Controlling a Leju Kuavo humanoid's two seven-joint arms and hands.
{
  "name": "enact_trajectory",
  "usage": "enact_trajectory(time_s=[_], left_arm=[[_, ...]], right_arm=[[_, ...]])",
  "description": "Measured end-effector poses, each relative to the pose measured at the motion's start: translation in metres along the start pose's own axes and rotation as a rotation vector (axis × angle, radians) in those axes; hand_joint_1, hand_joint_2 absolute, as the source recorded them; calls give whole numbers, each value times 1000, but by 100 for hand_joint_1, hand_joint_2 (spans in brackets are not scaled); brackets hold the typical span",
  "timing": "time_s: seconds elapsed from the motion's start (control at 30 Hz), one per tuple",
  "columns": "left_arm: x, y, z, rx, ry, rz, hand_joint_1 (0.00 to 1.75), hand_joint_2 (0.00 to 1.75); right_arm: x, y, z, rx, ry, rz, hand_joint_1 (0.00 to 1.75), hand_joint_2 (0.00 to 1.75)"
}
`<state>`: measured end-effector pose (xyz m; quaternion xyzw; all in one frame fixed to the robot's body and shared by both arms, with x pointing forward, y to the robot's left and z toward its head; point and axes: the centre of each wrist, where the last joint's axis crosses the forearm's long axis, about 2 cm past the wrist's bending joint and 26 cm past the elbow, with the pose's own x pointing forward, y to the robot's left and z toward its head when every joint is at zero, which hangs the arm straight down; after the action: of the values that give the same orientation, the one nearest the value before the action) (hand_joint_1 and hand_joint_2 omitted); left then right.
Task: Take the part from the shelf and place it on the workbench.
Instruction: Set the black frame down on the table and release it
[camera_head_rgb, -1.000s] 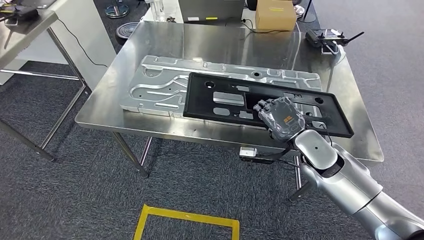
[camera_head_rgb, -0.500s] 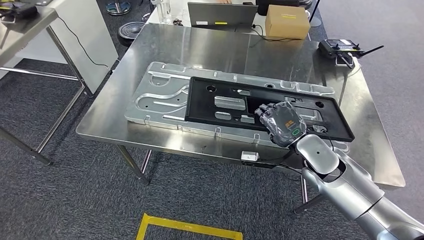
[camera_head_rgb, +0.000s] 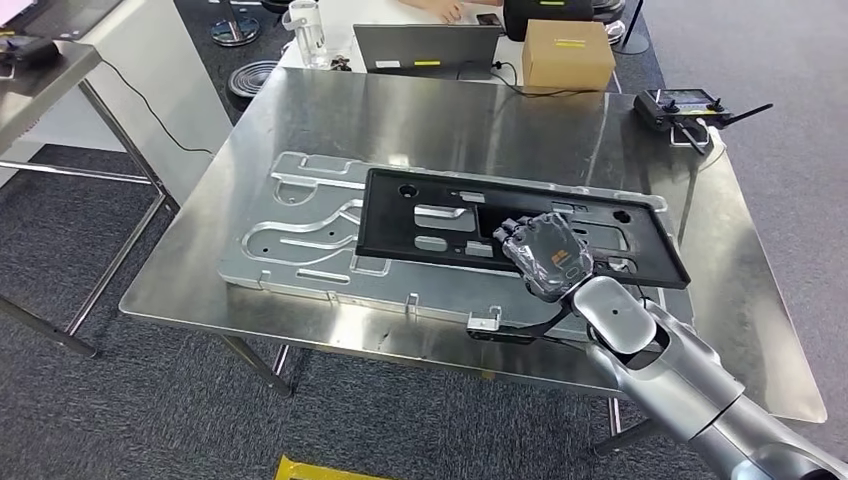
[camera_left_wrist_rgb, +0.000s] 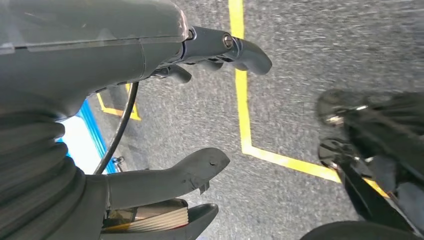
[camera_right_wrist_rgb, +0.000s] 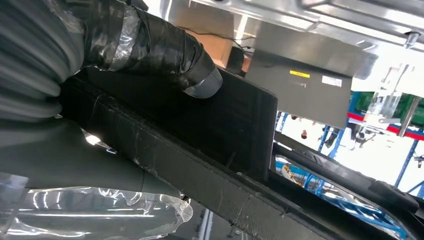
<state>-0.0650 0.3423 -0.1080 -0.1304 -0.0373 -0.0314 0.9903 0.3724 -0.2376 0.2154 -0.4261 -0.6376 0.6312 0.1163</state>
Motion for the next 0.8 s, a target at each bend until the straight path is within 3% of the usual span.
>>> enact_trajectory(time_s=[0.43, 0.57, 0.67, 0.8], left_arm=[[2, 3, 1, 4, 6, -5, 0, 175], [3, 3, 1, 4, 7, -9, 0, 175], [5, 3, 0, 3, 7, -12, 0, 175], [6, 3, 0, 3, 8, -15, 0, 0]], right_arm=[[10, 9, -5, 29, -5, -16, 175, 175], [11, 11, -7, 35, -5, -18, 0, 0], [14, 11, -10, 35, -8, -26, 0, 0], [18, 12, -14, 32, -11, -40, 0, 0]])
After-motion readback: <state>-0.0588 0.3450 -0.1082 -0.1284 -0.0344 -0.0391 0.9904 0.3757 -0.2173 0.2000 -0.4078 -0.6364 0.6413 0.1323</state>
